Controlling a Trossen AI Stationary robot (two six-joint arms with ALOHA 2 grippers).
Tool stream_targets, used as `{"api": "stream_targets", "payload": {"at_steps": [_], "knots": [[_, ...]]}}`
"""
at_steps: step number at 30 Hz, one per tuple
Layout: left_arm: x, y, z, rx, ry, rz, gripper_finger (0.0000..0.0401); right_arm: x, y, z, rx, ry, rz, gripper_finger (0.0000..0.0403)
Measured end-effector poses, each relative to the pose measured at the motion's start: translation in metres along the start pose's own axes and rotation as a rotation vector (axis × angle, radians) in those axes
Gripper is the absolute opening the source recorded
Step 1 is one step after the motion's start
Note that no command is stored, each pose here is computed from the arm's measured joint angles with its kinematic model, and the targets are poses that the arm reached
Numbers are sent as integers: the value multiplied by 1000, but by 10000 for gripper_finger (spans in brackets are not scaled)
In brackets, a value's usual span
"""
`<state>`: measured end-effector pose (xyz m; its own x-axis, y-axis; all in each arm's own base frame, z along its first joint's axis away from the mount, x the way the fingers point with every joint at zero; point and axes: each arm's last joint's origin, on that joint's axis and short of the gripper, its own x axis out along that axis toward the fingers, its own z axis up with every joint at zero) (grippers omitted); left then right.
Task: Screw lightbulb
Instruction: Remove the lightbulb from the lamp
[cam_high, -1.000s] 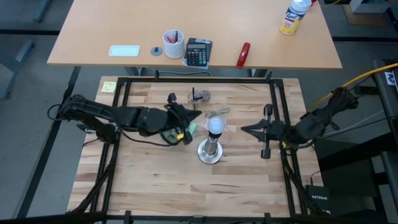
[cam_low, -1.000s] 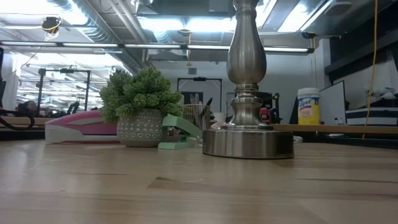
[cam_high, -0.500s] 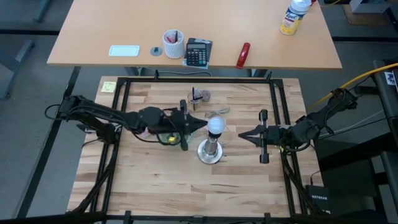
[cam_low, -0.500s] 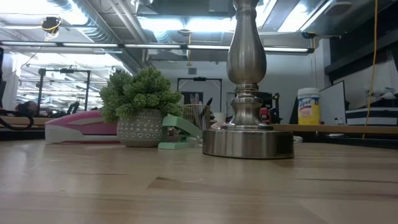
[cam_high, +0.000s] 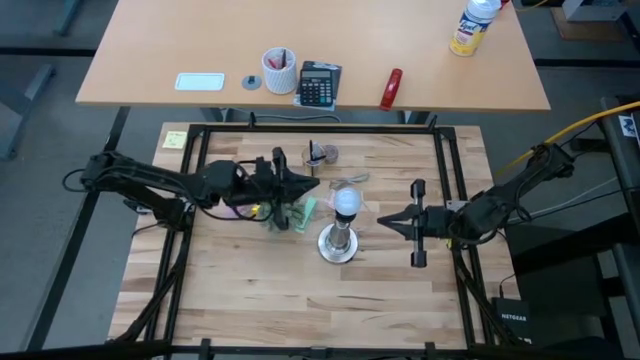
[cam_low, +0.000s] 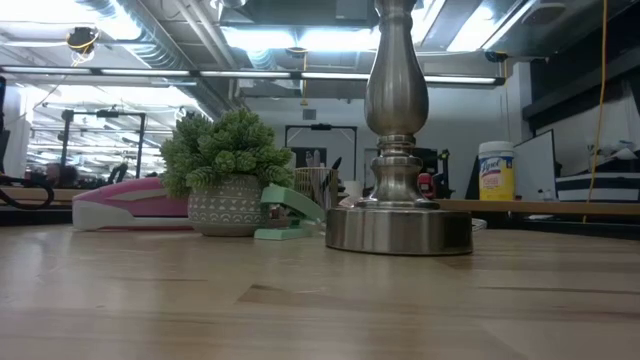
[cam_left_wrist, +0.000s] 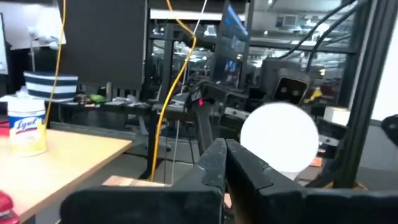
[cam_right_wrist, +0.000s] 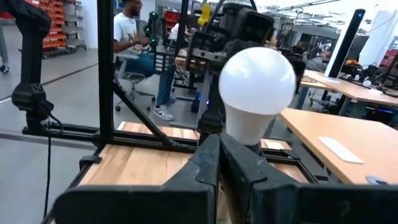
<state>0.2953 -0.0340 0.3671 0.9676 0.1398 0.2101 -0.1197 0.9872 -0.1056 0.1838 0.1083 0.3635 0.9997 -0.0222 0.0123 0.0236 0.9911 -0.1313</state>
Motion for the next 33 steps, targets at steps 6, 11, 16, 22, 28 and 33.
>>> {"api": "stream_targets", "payload": {"at_steps": [6,11,16,22,28,33], "knots": [[7,-1,-13,12,35,20,1,7,5,3,4,-52,-8,17],[8,-1,-13,9,25,23,1,11,5,8,33,-112,-24,17],[9,-2,-6,-13,-49,18,1,24,3,6,45,-148,-16,17],[15,-4,-17,-30,-28,16,1,36,0,3,45,-176,7,17],[20,-4,-24,-28,-19,17,1,36,1,3,47,-179,10,17],[21,-2,-21,-38,-53,20,1,36,1,3,44,-177,16,17]]}}
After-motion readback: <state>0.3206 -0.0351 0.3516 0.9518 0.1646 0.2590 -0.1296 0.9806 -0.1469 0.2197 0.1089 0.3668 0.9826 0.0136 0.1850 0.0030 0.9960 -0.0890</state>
